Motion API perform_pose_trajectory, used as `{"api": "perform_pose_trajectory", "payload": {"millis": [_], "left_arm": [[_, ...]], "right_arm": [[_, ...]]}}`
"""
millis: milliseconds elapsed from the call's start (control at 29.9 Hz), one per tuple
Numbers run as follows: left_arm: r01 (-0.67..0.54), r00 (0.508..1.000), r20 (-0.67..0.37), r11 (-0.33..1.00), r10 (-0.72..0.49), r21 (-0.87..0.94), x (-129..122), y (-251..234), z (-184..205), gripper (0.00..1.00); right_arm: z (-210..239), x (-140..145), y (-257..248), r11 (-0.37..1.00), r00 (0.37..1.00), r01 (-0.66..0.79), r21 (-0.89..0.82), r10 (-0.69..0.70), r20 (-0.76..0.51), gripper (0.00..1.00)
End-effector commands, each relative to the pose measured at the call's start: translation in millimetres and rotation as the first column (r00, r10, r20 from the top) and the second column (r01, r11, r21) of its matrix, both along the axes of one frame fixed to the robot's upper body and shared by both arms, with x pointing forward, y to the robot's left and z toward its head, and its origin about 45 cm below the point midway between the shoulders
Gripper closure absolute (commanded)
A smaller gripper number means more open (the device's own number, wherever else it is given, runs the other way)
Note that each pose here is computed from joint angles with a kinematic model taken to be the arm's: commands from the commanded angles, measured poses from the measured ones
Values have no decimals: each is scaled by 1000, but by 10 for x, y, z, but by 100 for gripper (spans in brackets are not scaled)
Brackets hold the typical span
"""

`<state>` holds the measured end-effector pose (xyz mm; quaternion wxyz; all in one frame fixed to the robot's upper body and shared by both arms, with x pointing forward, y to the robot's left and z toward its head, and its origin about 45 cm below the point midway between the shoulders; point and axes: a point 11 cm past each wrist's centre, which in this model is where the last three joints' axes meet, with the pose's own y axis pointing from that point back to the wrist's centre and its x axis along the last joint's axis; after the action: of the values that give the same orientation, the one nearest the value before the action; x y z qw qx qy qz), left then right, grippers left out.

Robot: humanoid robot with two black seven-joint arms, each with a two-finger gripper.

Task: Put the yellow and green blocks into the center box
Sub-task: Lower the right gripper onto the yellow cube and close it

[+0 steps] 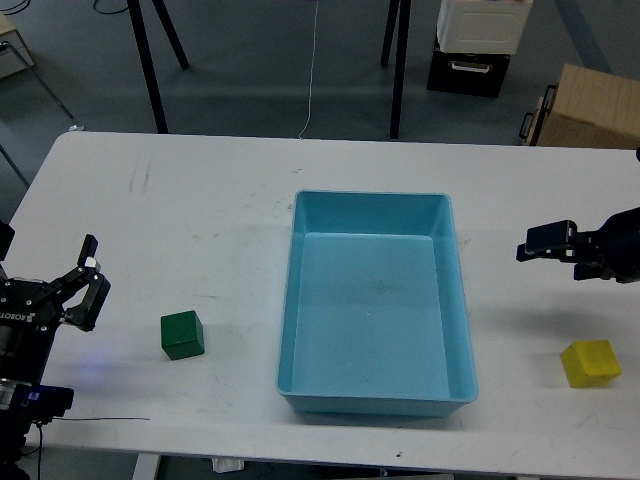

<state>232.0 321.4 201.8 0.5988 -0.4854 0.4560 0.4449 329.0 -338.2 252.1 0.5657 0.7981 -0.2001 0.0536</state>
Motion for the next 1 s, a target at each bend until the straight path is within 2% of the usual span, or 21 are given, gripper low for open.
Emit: {"api": "perform_pose_trajectory", "payload": {"millis": [0, 100, 301, 501, 869, 969], "left_arm": [[0, 1000, 0, 1000, 0, 0, 0, -3, -1, 0], [0, 1000, 0, 1000, 0, 0, 4, -1, -1, 0], [-1, 1000, -5, 1000, 1, 3, 2, 5, -21, 0], [-1, 1000, -23, 1000, 1, 7, 15, 7, -91, 0], [10, 1000, -27, 1000, -10, -4, 22, -51, -114, 0], [7, 999, -32, 1000, -7, -2, 20, -40, -131, 0]], "right_arm": [[-214, -244, -269, 976, 995, -103, -191, 98, -36, 0], [-342, -357, -409, 952, 989, -148, -268, 135, -66, 0], [-478, -533, -557, 949, 988, -138, -284, 111, -111, 0], [-525, -564, -504, 950, 984, -154, -272, 124, -124, 0], [-878, -837, -424, 951, 963, -197, -238, 142, -229, 0], [-907, -841, -374, 951, 960, -208, -229, 153, -234, 4]]}}
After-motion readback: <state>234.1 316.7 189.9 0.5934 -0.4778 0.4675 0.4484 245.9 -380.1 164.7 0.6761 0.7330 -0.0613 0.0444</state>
